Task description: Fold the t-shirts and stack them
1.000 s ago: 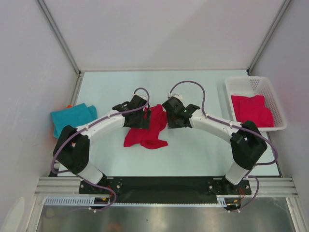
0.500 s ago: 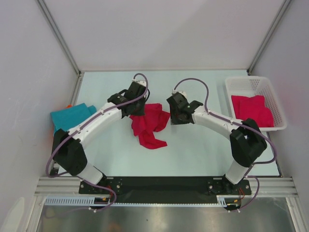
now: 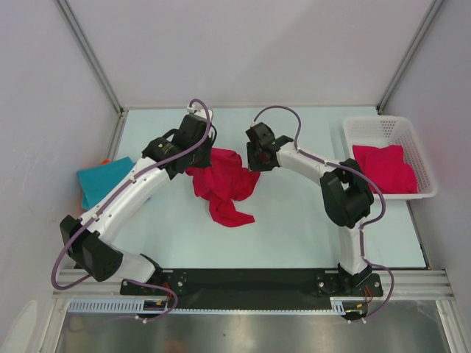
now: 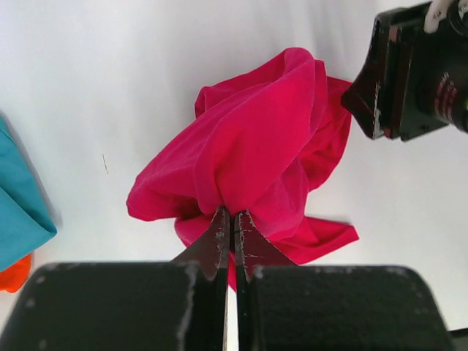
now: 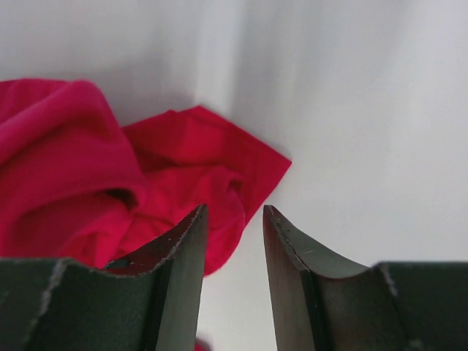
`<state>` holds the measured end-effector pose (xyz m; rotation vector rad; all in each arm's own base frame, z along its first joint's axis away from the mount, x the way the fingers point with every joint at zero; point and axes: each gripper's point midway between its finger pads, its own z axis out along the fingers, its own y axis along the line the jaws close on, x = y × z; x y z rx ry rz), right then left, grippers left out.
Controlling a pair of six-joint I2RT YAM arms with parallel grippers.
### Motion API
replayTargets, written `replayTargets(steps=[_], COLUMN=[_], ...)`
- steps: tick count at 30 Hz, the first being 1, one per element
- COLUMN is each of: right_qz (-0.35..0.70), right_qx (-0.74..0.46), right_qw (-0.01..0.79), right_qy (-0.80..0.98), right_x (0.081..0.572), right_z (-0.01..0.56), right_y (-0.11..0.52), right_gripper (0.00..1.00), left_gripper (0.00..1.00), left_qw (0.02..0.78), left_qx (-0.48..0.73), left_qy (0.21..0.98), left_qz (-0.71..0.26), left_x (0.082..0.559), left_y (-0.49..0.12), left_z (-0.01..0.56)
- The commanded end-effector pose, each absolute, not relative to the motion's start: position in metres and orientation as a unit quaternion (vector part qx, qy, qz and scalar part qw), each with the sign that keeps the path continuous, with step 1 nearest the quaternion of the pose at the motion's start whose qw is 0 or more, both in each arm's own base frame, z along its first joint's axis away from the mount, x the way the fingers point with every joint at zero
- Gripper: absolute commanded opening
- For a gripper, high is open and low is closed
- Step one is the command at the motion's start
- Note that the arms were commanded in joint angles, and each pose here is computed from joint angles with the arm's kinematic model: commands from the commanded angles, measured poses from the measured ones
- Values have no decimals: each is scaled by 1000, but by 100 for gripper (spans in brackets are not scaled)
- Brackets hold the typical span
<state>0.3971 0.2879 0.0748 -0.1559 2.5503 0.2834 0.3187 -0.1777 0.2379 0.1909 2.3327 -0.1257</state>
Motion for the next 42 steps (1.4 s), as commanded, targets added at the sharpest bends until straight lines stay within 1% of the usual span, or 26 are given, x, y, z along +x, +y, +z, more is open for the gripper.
replayTargets(steps=[1, 7, 9, 10, 11, 13, 17, 19, 20, 22, 23, 26, 27, 29, 30, 33, 34, 38, 42], right_qz=[124, 123, 127, 131, 133, 129, 114, 95, 95, 66, 67, 38, 34, 29, 40, 46, 53, 37, 14], right_qx=[-68, -65, -64, -68, -68, -69, -55, -42, -34, -15, -7, 10, 24, 34, 49, 72, 81, 111, 118], right_qw=[287, 267, 264, 261, 263, 263, 303, 315, 332, 348, 375, 427, 464, 492, 529, 569, 584, 611, 602], right_qy=[947, 954, 954, 954, 953, 954, 944, 943, 938, 935, 924, 903, 885, 869, 846, 818, 806, 783, 790], right_x=[414, 417, 416, 414, 414, 411, 414, 417, 418, 421, 419, 416, 409, 397, 386, 362, 347, 322, 323], right_z=[74, 47, 46, 44, 47, 47, 82, 94, 114, 131, 161, 215, 252, 289, 330, 380, 398, 427, 416], right_y=[300, 298, 299, 300, 299, 295, 274, 252, 243, 215, 206, 177, 165, 151, 140, 121, 112, 84, 70], right_gripper=[42, 40, 33, 12, 0, 0, 0, 0, 0, 0, 0, 0, 0, 0, 0, 0, 0, 0, 0], left_gripper=[0, 0, 0, 0, 0, 0, 0, 0, 1, 0, 0, 0, 0, 0, 0, 0, 0, 0, 0], left_qw=[418, 421, 422, 421, 421, 421, 424, 428, 430, 444, 448, 470, 481, 496, 509, 538, 546, 575, 559], left_qx=[71, 66, 63, 63, 62, 60, 56, 50, 42, 34, 25, 7, 2, -8, -13, -33, -37, -57, -56], left_qy=[905, 903, 903, 904, 903, 903, 902, 901, 900, 894, 893, 882, 876, 868, 860, 841, 835, 814, 825], left_qz=[-49, -51, -51, -51, -51, -52, -51, -49, -47, -47, -43, -36, -37, -33, -37, -51, -55, -61, -63], left_x=[320, 320, 320, 320, 320, 320, 320, 322, 324, 323, 323, 320, 319, 313, 311, 298, 296, 285, 293], left_y=[-169, -162, -160, -159, -158, -157, -150, -142, -136, -126, -117, -97, -93, -82, -80, -73, -71, -60, -60], left_z=[265, 269, 270, 269, 269, 268, 269, 272, 274, 285, 290, 312, 323, 339, 351, 376, 383, 404, 394])
